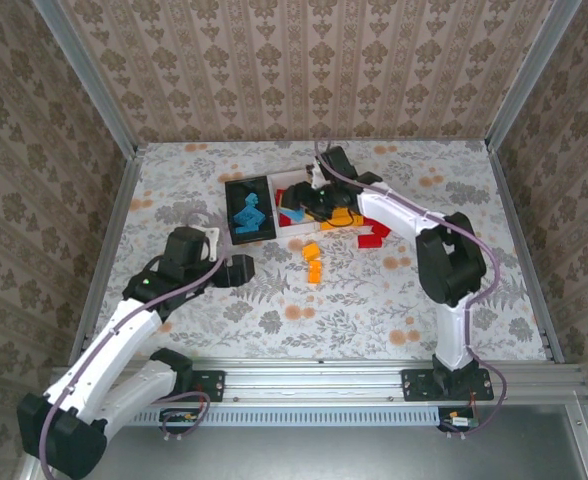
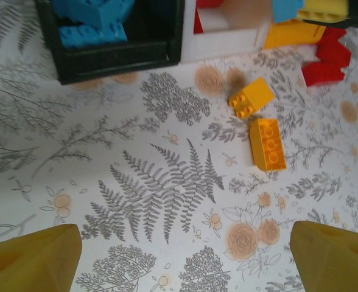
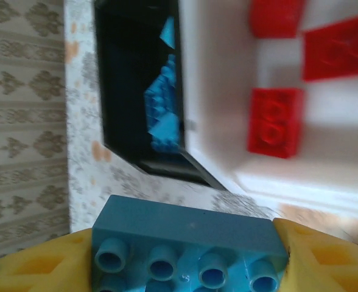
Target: Sort the legos into containers by color
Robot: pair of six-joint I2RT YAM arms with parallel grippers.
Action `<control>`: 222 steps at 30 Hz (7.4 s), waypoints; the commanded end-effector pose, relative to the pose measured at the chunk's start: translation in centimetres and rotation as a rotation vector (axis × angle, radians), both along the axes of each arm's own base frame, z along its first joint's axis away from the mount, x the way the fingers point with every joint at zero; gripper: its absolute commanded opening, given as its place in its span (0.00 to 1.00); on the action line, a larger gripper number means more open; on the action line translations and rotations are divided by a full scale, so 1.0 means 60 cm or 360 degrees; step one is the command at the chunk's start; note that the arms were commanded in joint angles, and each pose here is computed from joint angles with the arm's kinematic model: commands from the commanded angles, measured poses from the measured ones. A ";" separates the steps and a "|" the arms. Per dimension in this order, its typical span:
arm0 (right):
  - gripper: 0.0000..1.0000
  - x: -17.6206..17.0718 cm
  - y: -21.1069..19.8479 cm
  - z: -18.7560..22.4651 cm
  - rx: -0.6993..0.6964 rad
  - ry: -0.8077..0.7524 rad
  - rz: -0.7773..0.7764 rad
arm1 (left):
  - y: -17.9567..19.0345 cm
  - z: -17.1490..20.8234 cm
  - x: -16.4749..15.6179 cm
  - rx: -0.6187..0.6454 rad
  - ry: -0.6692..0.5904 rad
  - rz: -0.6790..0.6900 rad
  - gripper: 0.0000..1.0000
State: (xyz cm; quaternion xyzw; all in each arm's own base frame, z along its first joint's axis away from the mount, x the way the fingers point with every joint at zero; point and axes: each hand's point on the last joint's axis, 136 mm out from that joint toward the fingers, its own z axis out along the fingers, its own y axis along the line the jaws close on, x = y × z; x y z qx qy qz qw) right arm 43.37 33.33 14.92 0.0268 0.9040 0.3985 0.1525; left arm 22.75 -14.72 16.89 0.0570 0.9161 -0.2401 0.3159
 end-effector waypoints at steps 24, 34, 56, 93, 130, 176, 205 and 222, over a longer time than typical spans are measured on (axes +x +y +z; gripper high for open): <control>0.79 0.143 0.138 0.043 0.0297 -0.0069 0.0006 | 0.043 -0.014 -0.021 -0.0009 0.0106 0.0094 0.90; 0.79 0.090 0.082 0.055 0.0075 -0.0086 0.0020 | 0.042 -0.017 -0.026 -0.0025 0.0120 0.0089 0.90; 0.80 -0.231 -0.134 -0.144 -0.1030 0.0113 0.0158 | -0.014 -0.049 -0.003 -0.0213 0.0214 0.0025 0.90; 0.43 -0.202 -0.126 -0.205 -0.1290 0.0147 0.0246 | 0.008 -0.047 -0.018 -0.0146 0.0200 0.0046 0.91; 0.62 0.163 -0.222 -0.026 -0.0783 -0.0170 -0.0191 | -0.141 -0.084 0.101 0.0025 0.0369 -0.0190 0.91; 0.72 -0.222 -0.331 0.016 -0.0661 -0.0149 -0.0196 | -0.342 -0.258 0.156 0.0606 0.0441 -0.0604 0.85; 0.69 -0.214 -0.323 0.009 -0.0625 -0.0096 -0.0223 | -0.355 -0.276 0.110 0.0827 0.0327 -0.0852 0.24; 0.76 -0.226 -0.413 -0.007 -0.0740 -0.0128 -0.0504 | -0.336 -0.091 0.118 0.0564 0.0188 -0.0765 0.22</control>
